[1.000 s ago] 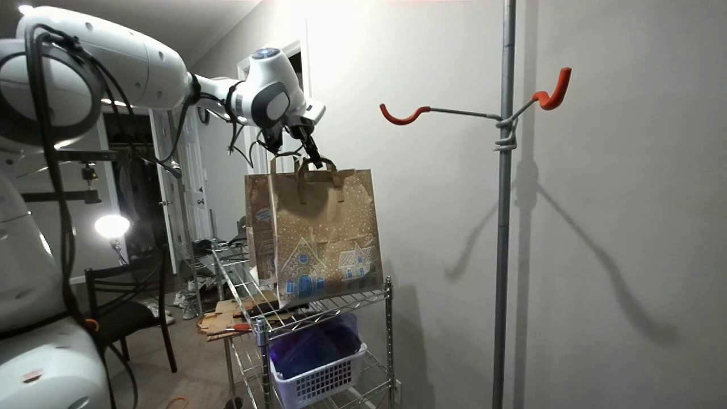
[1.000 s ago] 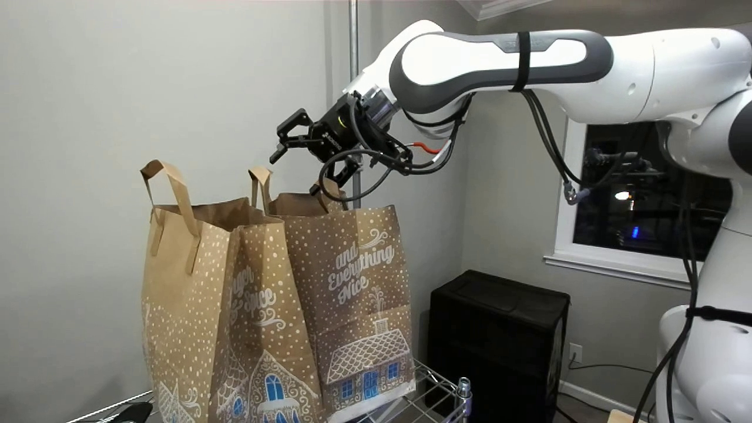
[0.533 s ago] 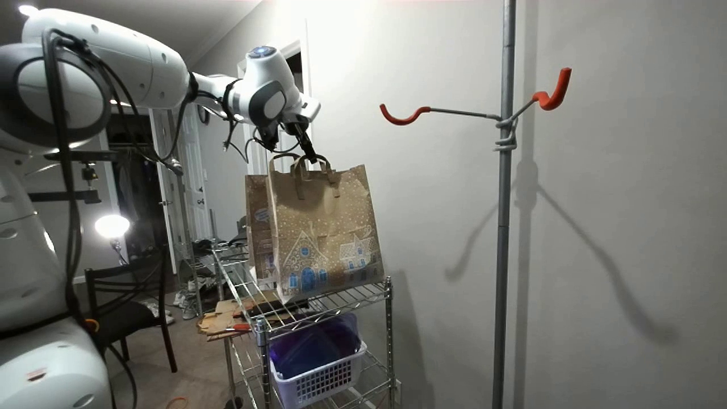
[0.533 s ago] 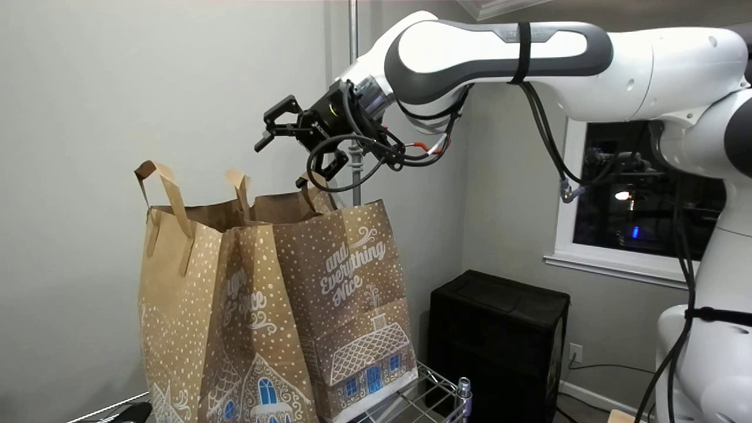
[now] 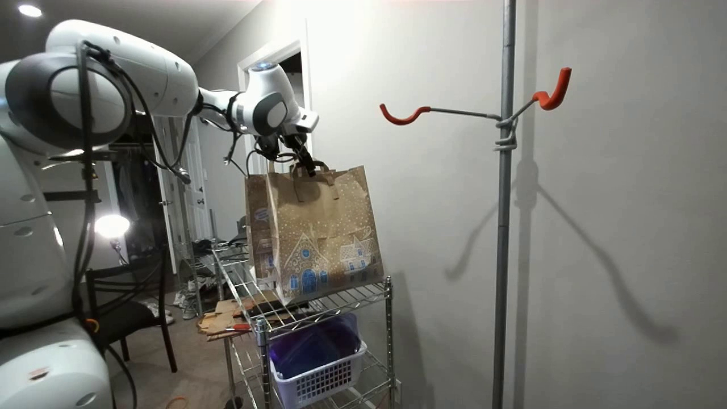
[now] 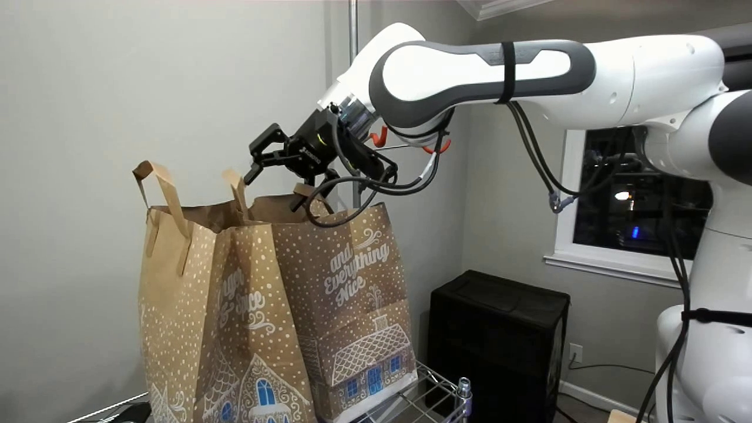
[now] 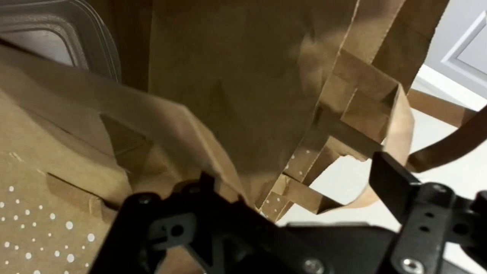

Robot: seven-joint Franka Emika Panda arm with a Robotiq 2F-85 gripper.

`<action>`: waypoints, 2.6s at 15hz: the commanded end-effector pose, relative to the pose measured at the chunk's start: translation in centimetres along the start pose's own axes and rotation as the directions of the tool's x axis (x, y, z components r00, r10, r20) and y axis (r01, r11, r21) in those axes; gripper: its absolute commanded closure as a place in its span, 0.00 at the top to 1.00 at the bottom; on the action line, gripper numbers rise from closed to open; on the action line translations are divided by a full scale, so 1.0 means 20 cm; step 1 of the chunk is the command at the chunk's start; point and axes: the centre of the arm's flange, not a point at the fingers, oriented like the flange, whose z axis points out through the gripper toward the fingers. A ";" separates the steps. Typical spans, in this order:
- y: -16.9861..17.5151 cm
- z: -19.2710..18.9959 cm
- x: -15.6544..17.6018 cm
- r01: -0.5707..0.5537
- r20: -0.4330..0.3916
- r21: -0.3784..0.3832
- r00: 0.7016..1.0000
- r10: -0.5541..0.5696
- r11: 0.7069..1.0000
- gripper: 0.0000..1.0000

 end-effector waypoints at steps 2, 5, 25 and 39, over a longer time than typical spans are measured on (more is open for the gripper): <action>-0.03 0.00 0.00 0.054 0.014 0.008 0.998 -0.054 0.999 1.00; -0.04 -0.04 0.01 0.043 0.011 0.049 0.999 -0.043 0.998 1.00; -0.10 0.05 -0.08 0.173 0.012 -0.062 0.985 -0.173 0.983 1.00; -0.08 -0.22 -0.09 0.142 -0.026 -0.023 0.989 -0.143 0.990 0.75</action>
